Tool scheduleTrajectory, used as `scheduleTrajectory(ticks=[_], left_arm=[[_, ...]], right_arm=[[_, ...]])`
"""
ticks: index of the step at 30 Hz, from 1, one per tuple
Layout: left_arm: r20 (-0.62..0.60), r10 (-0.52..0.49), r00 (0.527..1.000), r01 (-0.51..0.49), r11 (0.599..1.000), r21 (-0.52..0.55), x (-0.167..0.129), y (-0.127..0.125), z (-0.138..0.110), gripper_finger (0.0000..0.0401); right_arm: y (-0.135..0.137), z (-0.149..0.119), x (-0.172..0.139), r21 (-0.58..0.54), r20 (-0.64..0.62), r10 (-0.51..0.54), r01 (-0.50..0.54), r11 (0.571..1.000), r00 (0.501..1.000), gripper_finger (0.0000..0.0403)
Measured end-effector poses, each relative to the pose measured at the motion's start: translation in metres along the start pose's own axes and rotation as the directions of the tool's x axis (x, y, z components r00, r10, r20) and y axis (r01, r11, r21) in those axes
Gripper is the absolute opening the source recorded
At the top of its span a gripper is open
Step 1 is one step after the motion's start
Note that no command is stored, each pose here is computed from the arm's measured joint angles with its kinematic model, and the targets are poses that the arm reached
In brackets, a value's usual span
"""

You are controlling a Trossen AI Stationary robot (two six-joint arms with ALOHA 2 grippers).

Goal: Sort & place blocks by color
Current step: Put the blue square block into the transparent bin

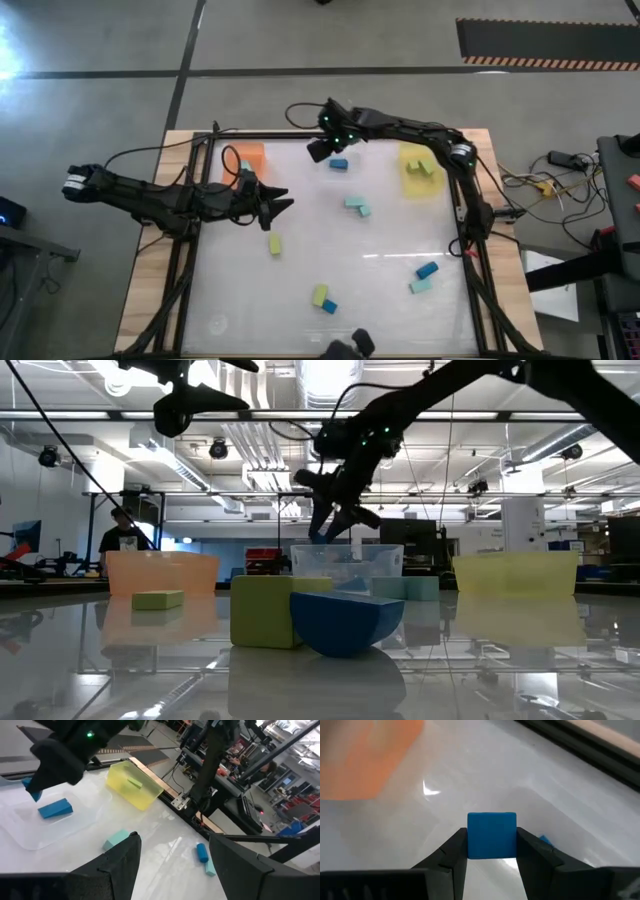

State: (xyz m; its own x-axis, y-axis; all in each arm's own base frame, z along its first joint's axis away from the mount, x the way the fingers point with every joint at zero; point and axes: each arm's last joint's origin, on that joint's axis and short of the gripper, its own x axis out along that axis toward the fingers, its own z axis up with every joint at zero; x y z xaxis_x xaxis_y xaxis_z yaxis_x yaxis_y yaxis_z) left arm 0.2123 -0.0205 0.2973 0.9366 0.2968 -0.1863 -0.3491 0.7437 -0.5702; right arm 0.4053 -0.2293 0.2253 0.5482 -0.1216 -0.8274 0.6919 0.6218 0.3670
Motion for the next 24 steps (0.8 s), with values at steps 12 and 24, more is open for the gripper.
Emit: scheduleTrajectory(ticks=[12, 24], left_arm=[[0.007, 0.010, 1.000, -0.010, 1.000, -0.016, 0.000, 0.001, 0.001, 0.0219], [0.008, 0.012, 1.000, -0.012, 1.000, -0.016, 0.000, 0.001, 0.001, 0.0219]], right_arm=[[-0.009, 0.007, 0.032, -0.010, -0.169, -0.067, 0.066, 0.998, 0.983, 0.0128], [-0.009, 0.006, 0.032, -0.016, -0.180, -0.075, 0.074, 0.997, 0.981, 0.0162]])
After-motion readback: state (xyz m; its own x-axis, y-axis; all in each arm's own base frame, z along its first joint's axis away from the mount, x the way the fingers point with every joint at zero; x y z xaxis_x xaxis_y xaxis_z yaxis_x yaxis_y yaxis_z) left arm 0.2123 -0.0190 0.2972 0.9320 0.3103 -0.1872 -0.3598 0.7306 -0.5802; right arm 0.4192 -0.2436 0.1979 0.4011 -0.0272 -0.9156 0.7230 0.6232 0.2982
